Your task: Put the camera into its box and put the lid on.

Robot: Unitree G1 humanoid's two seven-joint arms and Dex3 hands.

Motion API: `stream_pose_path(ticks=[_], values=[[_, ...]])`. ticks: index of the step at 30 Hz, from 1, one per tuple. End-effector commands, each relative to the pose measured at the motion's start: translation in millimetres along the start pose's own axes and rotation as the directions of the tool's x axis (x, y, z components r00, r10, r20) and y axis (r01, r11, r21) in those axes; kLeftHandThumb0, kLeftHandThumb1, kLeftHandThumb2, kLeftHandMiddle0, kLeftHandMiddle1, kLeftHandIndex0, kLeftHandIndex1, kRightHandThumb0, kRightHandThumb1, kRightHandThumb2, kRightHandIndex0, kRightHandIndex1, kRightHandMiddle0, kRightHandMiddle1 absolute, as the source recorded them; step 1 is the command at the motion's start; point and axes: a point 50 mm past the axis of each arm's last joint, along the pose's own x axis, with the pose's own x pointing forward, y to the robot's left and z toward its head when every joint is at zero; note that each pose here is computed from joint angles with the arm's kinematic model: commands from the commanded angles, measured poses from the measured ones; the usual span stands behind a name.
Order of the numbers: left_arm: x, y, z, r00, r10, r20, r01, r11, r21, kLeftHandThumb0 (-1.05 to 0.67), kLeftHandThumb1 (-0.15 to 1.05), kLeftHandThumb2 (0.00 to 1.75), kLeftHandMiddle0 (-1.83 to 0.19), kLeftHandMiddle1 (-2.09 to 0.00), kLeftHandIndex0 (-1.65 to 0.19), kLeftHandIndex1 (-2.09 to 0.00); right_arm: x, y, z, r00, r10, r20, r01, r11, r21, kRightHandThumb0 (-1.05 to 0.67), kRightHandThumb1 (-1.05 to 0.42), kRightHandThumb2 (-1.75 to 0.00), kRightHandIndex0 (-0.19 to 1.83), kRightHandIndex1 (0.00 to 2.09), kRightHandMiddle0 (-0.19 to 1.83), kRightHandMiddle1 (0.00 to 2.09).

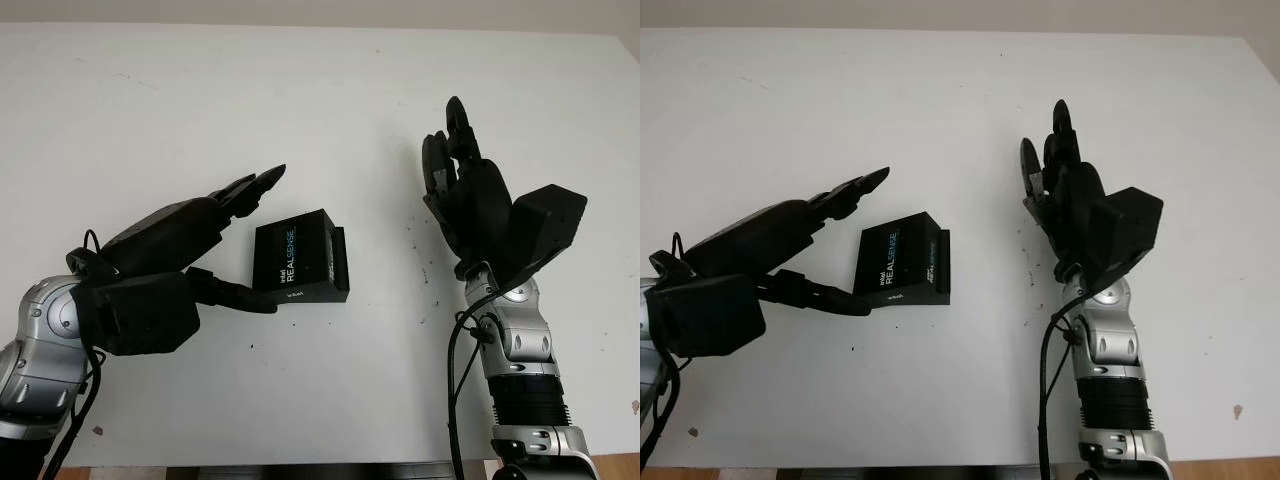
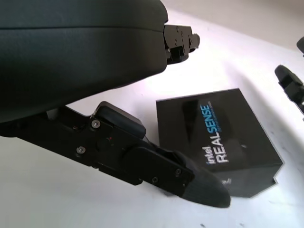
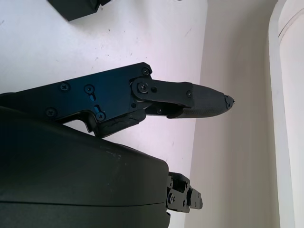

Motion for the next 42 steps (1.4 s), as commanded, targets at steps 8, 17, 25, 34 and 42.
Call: stream_pose_path(ticks=[8,17,25,34,42], values=[[6.2,-14.8,-3.3,0.994,0.108,0.001,-0.108,0.992,0.07,-0.76,0.93,0.06,-0.12,-0.09,-0.07,-0.13,-3,-2,0.7,1.0,-0.006,0.0,0.006,1.0,0.005,-0.67,-1.05,-0.45,-0.16,0.05,-0.1,0.06],[11.7,-22.2,-2.7,0.995,0.099,0.01,-0.099,0.993,0.069,-0.73,0.92,0.05,-0.16,-0.08,-0.09,-0.13,-3,-4,1.9,1.0,0.005,0.014,-0.005,1.0,-0.008,-0.67,-1.05,-0.48,-0.16,0.05,-0.11,0.05],[10.2,-18.6,4.9,0.999,0.038,0.011,-0.038,0.999,0.017,-0.77,0.89,0.04,-0.18,-0.07,-0.1,-0.13,-3,-4,2.4,1.0,0.001,0.026,-0.001,1.0,-0.014,-0.65,-1.05,-0.48,-0.16,0.05,-0.11,0.05],[10.1,-17.6,7.3,0.998,-0.057,0.014,0.058,0.997,-0.042,-0.73,0.85,0.04,-0.13,-0.04,-0.08,-0.1,-1,-4,2.3,1.0,0.0,0.022,0.0,1.0,-0.014,-0.66,-1.05,-0.46,-0.15,0.06,-0.11,0.05],[9.4,-15.1,12.6,0.996,-0.091,0.022,0.092,0.993,-0.073,-0.71,0.84,0.05,-0.1,-0.04,-0.05,-0.08,-1,-4,2.5,1.0,-0.001,0.02,0.001,1.0,-0.005,-0.66,-1.05,-0.45,-0.15,0.06,-0.1,0.05]])
